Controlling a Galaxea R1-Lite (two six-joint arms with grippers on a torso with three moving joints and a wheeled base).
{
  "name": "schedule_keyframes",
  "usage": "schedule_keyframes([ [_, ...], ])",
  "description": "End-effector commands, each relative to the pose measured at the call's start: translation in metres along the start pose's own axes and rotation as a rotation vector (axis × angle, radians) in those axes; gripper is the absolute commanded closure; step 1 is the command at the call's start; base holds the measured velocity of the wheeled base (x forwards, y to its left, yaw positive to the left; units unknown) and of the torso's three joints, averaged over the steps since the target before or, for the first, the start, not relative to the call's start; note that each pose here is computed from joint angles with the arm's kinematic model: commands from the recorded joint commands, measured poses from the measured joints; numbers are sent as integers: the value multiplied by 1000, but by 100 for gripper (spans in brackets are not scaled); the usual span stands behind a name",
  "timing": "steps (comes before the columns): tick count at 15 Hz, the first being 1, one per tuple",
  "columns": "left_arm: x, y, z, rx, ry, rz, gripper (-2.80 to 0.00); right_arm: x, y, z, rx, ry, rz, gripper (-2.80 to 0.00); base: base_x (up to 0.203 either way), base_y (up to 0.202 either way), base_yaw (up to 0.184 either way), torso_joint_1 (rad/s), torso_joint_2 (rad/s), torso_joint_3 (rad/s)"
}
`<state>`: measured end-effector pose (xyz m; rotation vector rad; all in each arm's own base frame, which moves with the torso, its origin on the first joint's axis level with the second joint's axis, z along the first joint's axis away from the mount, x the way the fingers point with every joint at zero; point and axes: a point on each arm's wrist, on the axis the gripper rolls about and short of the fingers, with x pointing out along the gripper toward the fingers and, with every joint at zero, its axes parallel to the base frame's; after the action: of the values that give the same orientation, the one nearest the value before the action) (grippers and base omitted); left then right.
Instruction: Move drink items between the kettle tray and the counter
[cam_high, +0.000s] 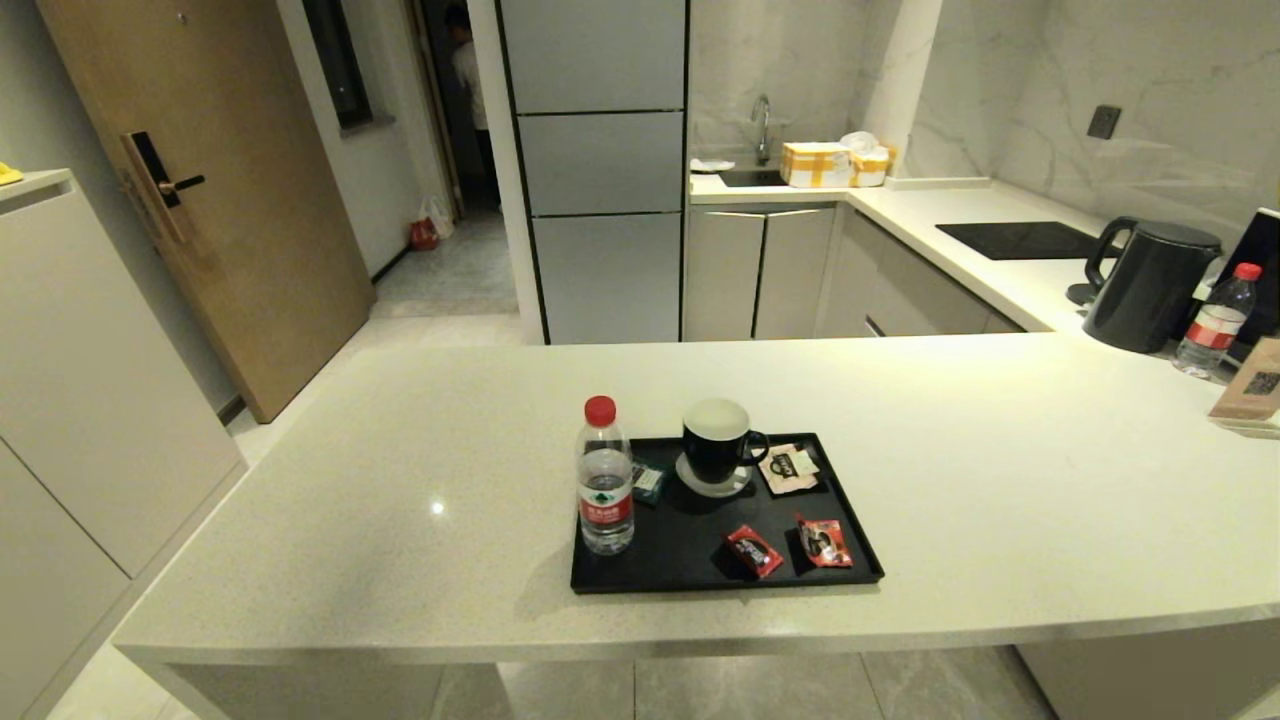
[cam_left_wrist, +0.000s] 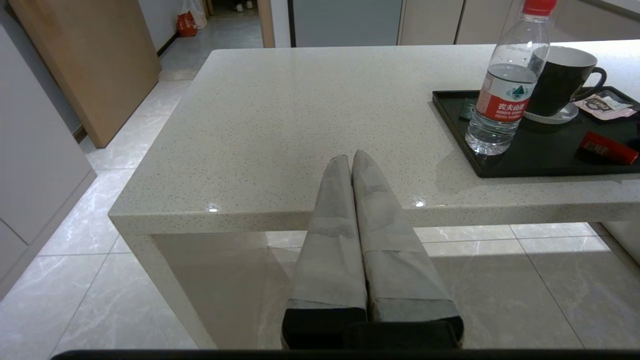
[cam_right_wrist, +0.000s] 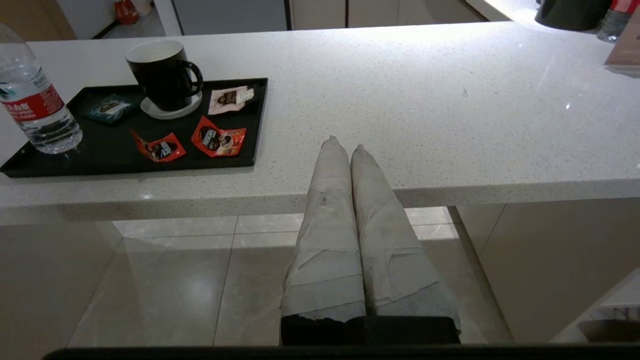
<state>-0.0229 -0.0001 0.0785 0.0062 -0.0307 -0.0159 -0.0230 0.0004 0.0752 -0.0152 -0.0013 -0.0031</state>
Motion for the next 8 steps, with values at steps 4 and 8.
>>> schedule_keyframes([
  [4,1,0,-4,0,17,-1,0,0,0,0,1,4,0,0,0,0,0,0,0,0],
  [8,1,0,-4,0,15,1,0,0,0,1,32,1,-5,0,0,0,0,0,0,0],
])
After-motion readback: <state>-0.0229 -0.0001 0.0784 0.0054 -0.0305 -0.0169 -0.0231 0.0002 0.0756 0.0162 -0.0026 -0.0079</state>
